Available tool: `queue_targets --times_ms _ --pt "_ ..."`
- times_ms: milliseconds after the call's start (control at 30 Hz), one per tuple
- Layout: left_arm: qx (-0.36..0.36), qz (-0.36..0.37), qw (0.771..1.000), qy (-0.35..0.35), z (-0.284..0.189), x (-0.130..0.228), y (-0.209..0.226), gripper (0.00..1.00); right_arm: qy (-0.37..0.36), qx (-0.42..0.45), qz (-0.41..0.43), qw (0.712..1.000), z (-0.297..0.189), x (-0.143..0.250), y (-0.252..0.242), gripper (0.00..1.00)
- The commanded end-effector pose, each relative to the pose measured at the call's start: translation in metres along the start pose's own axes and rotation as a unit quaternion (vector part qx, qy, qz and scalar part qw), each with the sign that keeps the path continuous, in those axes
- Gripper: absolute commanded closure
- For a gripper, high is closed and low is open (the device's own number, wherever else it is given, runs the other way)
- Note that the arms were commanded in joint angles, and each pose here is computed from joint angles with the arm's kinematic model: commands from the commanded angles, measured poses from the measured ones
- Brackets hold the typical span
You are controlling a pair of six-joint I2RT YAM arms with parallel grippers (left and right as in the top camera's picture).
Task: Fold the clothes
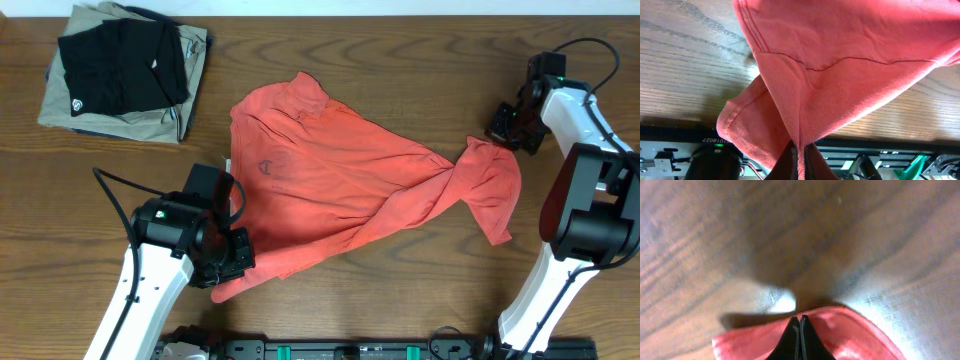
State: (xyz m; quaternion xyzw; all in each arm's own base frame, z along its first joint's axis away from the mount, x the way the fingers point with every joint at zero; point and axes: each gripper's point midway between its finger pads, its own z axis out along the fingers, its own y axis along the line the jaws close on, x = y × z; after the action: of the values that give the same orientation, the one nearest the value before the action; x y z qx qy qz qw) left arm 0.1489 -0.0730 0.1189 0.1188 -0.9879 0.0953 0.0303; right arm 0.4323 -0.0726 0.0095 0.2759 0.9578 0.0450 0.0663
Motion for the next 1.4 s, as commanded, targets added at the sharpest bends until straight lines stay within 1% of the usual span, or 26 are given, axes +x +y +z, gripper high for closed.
queue_targets --times_ms 0,67,233,267,367,467,533,600,633,667,767,800,900,933,1033,1267,1367 --pt "0.009 0.003 0.999 -0.03 -0.018 -0.011 -0.006 0.94 -0.031 -0.008 0.015 0.999 -0.031 -0.022 -0.004 0.99" --pt "0.018 0.013 0.999 -0.048 -0.032 -0.017 -0.012 0.94 -0.043 -0.011 0.02 0.999 -0.051 -0.027 -0.007 0.99" --pt "0.049 0.035 0.992 -0.111 -0.086 -0.031 -0.032 0.94 -0.091 -0.028 0.026 0.995 -0.118 -0.03 -0.01 0.99" --pt "0.056 0.04 0.99 -0.126 -0.1 -0.032 -0.036 0.94 -0.106 -0.032 0.027 0.993 -0.137 -0.028 -0.011 0.99" --pt "0.062 0.048 0.986 -0.148 -0.122 -0.032 -0.04 0.94 -0.132 -0.047 0.015 0.99 -0.177 -0.017 -0.01 0.99" --pt "0.062 0.047 0.986 -0.147 -0.126 -0.029 -0.039 0.94 -0.12 -0.07 -0.001 0.99 -0.194 0.003 0.001 0.98" --pt "0.054 0.044 0.989 -0.13 -0.122 -0.023 -0.035 0.94 -0.098 -0.067 -0.009 0.993 -0.189 0.015 0.006 0.82" --pt "0.042 0.04 0.992 -0.11 -0.119 -0.015 -0.029 0.94 -0.07 -0.063 -0.018 0.995 -0.176 0.026 0.014 0.73" --pt "0.036 0.038 0.993 -0.104 -0.118 -0.012 -0.026 0.94 -0.058 -0.061 -0.024 0.996 -0.169 0.032 0.018 0.66" --pt "0.027 0.036 0.994 -0.1 -0.117 -0.01 -0.022 0.94 -0.046 -0.058 -0.032 0.997 -0.161 0.037 0.022 0.57" --pt "0.006 0.032 0.994 -0.103 -0.118 -0.005 -0.013 0.94 -0.01 -0.051 -0.052 0.997 -0.136 0.054 0.035 0.25" --pt "0.007 0.029 0.994 -0.107 -0.119 -0.005 -0.012 0.94 0.003 -0.049 -0.059 0.997 -0.128 0.059 0.038 0.18" --pt "0.019 0.026 0.991 -0.133 -0.127 -0.002 -0.012 0.94 0.032 -0.042 -0.077 0.996 -0.104 0.073 0.049 0.03" --pt "0.023 0.027 0.99 -0.14 -0.129 -0.001 -0.012 0.94 0.038 -0.04 -0.082 0.995 -0.098 0.075 0.053 0.01" --pt "0.029 0.029 0.988 -0.152 -0.133 0.005 -0.01 0.94 0.049 -0.037 -0.096 0.994 -0.079 0.079 0.063 0.01" --pt "0.017 0.025 0.991 -0.129 -0.127 0.016 -0.002 0.94 0.07 -0.027 -0.101 0.992 -0.041 0.078 0.069 0.01" --pt "0.011 0.022 0.993 -0.116 -0.119 0.018 0.0 0.94 0.083 -0.02 -0.087 0.993 -0.021 0.078 0.067 0.02"
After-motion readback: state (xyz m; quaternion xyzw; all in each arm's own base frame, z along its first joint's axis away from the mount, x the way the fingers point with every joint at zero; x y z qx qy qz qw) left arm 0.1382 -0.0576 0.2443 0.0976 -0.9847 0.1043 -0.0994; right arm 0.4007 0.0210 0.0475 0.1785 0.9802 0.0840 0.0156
